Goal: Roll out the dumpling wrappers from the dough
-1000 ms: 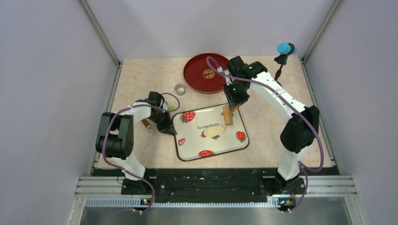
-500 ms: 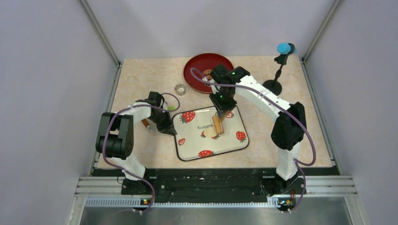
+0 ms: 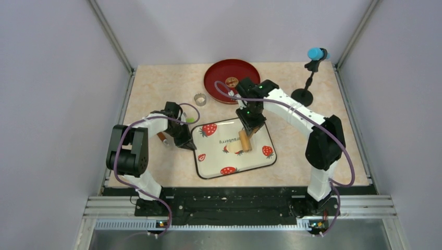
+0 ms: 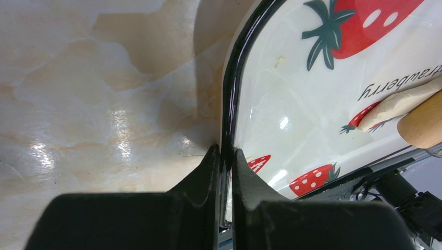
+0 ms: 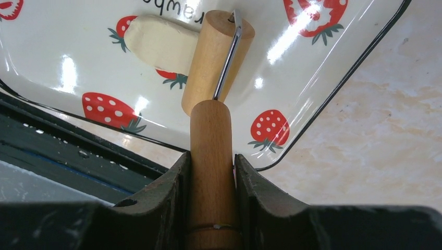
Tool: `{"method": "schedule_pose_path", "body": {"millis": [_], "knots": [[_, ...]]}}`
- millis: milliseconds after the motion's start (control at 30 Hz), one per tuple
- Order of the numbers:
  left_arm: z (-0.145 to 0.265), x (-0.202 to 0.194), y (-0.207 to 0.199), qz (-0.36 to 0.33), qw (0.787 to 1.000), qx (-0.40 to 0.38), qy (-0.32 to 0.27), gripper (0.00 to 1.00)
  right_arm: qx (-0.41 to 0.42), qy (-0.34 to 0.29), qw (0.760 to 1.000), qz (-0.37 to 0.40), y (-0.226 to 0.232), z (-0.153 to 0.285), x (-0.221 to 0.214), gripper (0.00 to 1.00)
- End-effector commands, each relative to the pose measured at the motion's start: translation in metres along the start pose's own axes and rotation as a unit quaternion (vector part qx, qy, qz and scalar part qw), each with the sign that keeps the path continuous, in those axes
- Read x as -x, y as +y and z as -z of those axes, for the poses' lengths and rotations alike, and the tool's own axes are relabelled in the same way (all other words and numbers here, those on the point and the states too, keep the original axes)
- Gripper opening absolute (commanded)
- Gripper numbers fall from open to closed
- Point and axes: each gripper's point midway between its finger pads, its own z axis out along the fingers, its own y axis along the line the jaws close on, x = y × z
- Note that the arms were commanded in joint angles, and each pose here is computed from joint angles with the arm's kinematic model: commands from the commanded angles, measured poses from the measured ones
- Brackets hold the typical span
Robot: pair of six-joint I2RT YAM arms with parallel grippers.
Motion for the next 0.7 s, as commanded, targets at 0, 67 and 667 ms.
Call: {"method": "schedule_pose_path", "body": {"millis": [0, 67, 667], "knots": [[-0.013, -0.009, 0.031, -0.012, 0.998, 0.069, 0.006, 0.00, -0.093, 0.079, 0.993, -0.002, -0.038, -0.029, -0.036, 0.00], [-0.013, -0.008, 0.031, -0.012, 0.998, 0.069, 0.005, 0.00, -0.097, 0.085, 0.992, -0.005, -0.043, -0.031, -0.040, 0.00], [-0.012, -0.007, 0.029, -0.013, 0.998, 0.066, 0.003, 0.00, -0.114, 0.133, 0.983, -0.056, -0.085, -0.053, -0.084, 0.00]]}}
